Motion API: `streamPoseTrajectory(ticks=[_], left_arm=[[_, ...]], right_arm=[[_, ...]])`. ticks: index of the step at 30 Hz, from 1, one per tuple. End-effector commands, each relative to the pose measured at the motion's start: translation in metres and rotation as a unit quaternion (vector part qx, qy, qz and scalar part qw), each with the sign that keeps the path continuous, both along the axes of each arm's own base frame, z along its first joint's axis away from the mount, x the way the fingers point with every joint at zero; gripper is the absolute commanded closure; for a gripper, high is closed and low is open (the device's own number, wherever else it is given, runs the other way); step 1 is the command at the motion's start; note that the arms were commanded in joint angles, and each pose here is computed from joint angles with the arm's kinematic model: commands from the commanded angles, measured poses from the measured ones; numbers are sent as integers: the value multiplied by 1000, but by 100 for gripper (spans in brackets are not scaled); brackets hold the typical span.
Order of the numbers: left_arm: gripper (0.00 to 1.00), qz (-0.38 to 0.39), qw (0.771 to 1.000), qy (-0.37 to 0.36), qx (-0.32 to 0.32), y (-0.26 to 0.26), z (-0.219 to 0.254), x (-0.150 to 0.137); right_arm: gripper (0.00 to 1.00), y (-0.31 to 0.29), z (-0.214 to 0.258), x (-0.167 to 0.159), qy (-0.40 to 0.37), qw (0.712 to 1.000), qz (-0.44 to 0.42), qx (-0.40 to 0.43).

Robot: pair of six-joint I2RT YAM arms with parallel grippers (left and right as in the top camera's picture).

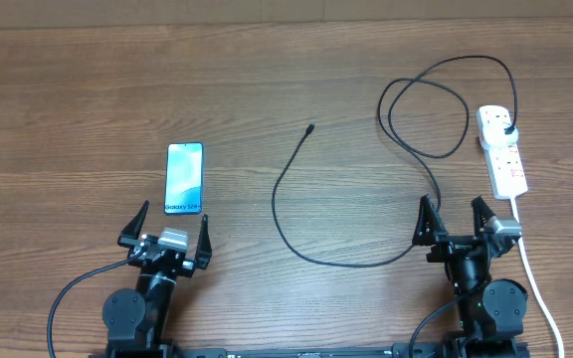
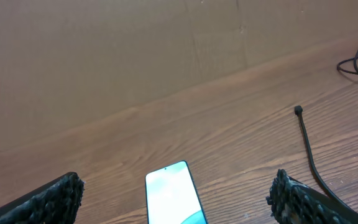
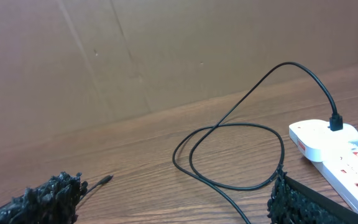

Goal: Plug charger to phone and switch on socket

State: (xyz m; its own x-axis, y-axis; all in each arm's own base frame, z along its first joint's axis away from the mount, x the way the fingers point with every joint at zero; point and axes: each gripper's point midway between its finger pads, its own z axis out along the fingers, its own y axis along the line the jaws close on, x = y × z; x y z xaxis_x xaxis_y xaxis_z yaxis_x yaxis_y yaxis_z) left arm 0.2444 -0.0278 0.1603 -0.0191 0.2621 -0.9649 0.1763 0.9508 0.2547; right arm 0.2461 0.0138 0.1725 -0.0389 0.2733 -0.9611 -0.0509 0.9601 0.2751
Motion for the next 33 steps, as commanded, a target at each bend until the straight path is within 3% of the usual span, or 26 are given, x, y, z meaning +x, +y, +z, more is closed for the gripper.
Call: streamPoseTrajectory(ticks=[1,33], left_arm=[[1,5,1000,-4,2,2,0,0],[0,1,1000,-25,2,1,10,0]], right_arm=[[0,-2,-3,0,0,1000,-6,-2],[0,-2,-3,0,0,1000,-6,-2]])
